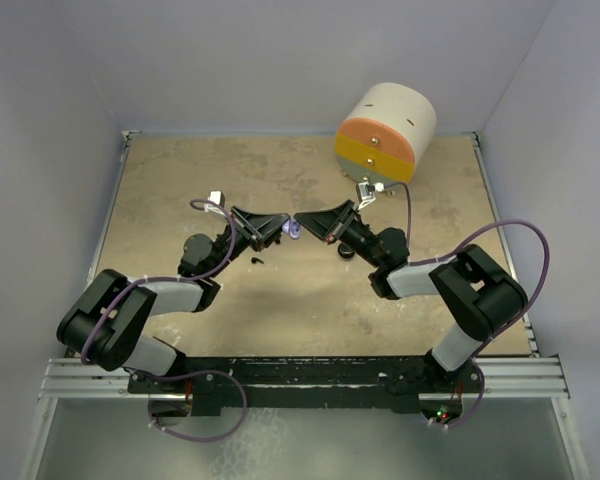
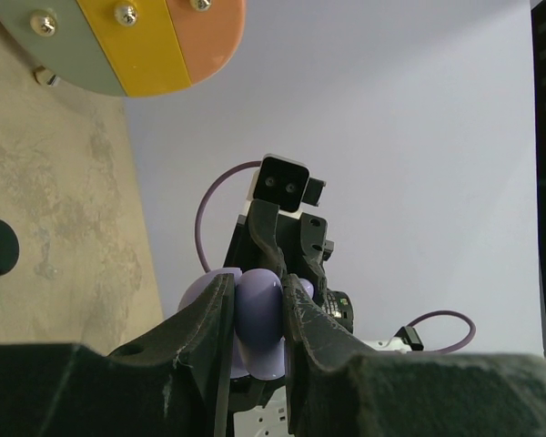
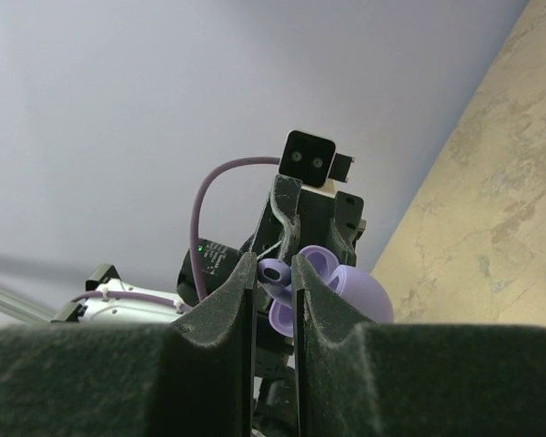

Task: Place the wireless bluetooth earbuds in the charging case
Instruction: Place the earbud in the charging case.

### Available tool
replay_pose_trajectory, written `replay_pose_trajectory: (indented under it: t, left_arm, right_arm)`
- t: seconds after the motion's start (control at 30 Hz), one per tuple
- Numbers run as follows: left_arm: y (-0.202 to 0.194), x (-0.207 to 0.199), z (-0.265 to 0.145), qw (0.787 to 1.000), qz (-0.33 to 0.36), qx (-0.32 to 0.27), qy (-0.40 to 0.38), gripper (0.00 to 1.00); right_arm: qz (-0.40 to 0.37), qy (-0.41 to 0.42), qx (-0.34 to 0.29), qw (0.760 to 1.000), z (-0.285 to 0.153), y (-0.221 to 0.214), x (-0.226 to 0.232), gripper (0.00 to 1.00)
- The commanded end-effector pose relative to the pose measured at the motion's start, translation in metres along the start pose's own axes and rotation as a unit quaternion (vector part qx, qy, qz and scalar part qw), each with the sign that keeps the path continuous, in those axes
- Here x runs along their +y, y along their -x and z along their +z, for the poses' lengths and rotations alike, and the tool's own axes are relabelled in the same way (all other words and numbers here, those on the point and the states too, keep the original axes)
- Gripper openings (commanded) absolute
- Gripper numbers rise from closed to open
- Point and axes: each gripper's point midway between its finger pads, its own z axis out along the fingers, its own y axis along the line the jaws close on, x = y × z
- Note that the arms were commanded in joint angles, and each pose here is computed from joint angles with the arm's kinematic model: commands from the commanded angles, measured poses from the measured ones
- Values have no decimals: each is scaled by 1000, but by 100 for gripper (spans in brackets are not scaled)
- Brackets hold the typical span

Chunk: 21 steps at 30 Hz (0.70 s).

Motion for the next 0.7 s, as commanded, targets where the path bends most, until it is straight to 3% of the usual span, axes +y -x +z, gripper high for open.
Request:
replay_pose_trajectory:
  t: [0.0,0.67]
  left_arm:
    - [-2,-39,-2,998,13,0,-64,0]
    - [-3,-39,-5,998,10,-4,-63,0]
  right_arm:
    - [-5,14,-7,1000,4,4,6,0]
    - [-4,12,-10,1000,1,6,5,0]
